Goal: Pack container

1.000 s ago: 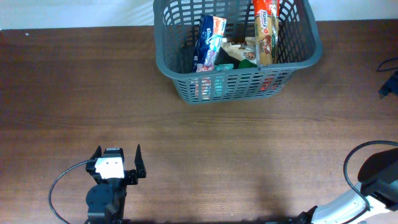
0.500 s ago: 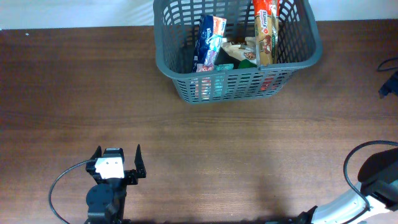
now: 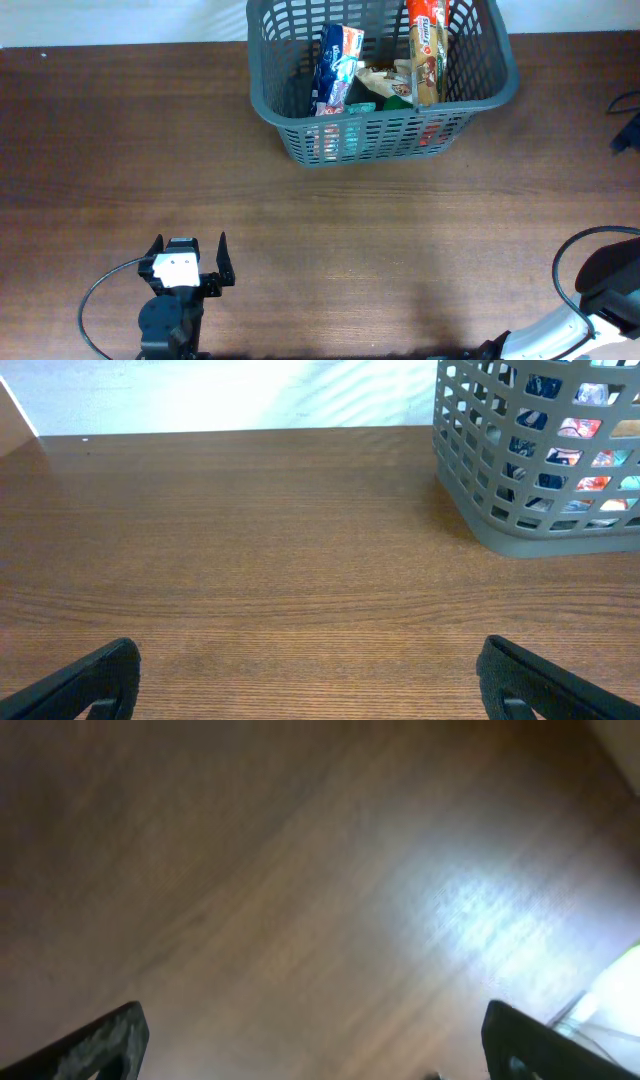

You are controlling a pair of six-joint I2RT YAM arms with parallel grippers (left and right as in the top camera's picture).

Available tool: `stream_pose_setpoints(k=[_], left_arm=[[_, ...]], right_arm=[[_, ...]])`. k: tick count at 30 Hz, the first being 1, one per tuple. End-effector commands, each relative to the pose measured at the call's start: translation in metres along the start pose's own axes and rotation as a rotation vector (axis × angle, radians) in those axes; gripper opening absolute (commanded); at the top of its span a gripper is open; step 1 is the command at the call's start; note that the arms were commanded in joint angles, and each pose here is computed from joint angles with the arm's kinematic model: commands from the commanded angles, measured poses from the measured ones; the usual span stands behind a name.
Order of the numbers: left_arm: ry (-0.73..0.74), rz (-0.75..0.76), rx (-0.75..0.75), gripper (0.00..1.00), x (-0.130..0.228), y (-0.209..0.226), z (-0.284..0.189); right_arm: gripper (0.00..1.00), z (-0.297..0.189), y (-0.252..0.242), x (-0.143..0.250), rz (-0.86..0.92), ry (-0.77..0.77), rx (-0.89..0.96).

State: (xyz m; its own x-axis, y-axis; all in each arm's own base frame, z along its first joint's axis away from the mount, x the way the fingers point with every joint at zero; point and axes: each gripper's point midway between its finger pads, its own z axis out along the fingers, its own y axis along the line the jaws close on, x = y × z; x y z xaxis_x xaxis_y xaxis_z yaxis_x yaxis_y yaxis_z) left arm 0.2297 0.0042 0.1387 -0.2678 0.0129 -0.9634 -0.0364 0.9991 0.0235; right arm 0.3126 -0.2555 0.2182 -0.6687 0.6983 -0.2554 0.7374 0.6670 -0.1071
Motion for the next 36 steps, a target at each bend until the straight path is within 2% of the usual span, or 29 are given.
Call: stream_pose_setpoints(k=[1,9,18,24,36], left_arm=[[0.000,0.014,-0.003,0.99,0.003,0.001,0.001],[0.000,0.014,-0.003,0.99,0.003,0.001,0.001],[0.000,0.014,-0.003,0.99,0.003,0.001,0.001],[0.000,0.014,-0.003,0.99,0.003,0.001,0.001],[0.000,0.014,-0.003,0.99,0.003,0.001,0.001]], right_arm=[[0.99,-0.024,0.002,-0.013,0.017,-0.119,-0.017],[0.99,-0.125,0.030,-0.057,0.018,-0.553,-0.144],[0.99,-0.230,0.074,-0.058,-0.038,-0.890,-0.312],[0.99,-0.260,0.104,-0.034,-0.110,-1.043,-0.416],[0.99,-0.261,0.129,0.056,-0.165,-1.255,-0.650]])
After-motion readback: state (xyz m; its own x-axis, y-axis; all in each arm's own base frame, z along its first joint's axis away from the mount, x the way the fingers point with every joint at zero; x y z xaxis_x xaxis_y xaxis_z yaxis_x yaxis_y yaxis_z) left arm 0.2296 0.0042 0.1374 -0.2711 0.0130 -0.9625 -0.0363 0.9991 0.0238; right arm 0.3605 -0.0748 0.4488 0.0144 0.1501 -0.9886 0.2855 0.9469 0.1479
